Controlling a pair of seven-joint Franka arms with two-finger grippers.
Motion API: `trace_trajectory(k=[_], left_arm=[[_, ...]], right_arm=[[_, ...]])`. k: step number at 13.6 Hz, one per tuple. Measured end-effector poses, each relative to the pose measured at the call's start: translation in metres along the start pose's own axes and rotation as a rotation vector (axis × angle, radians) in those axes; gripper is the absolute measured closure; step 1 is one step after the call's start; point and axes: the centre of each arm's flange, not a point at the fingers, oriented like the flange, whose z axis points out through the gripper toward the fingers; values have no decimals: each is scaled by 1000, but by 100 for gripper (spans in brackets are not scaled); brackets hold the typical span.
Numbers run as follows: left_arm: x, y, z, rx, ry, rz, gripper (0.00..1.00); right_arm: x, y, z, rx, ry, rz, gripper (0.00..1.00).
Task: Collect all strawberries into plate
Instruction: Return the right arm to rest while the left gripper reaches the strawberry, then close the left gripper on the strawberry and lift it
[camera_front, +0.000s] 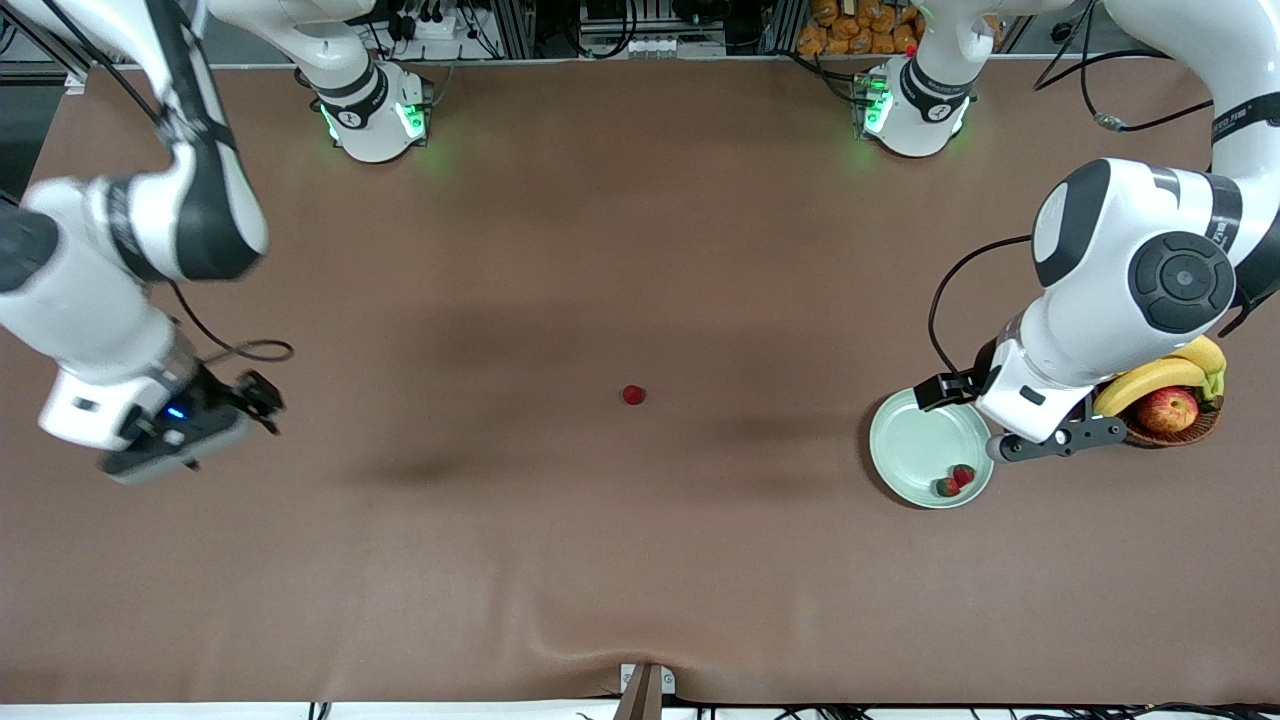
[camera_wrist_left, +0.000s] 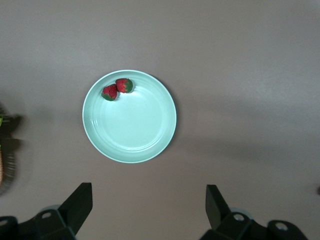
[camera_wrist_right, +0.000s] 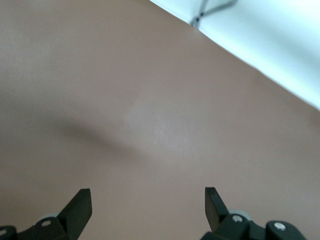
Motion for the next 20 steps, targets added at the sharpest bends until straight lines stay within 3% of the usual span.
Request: trace_trajectory(k=[3,4,6,9,12,15,20], left_arm=[[-1,12,3,-11,12,18,0],[-3,18,4,-16,13,28,0],[-5,25,6,-19,13,39,0],[-4,31,11,-36,18,43,0],[-12,69,33,-55,16,96,0],[-38,122,56,-50,-9,152,0],[-94,227,104,-101,11,51,0]], right_arm=[[-24,0,-48,22,-53,172,0],[-32,0,-59,53,-64,231,0],[-47,9,-71,102,-77,311,0],[-68,31,-75,127,-122,399,0],[-91,46,-93,142,-184,452,0],[-98,51,-132,152,-201,461,0],[-100,46,-159,158,-224,485,0]])
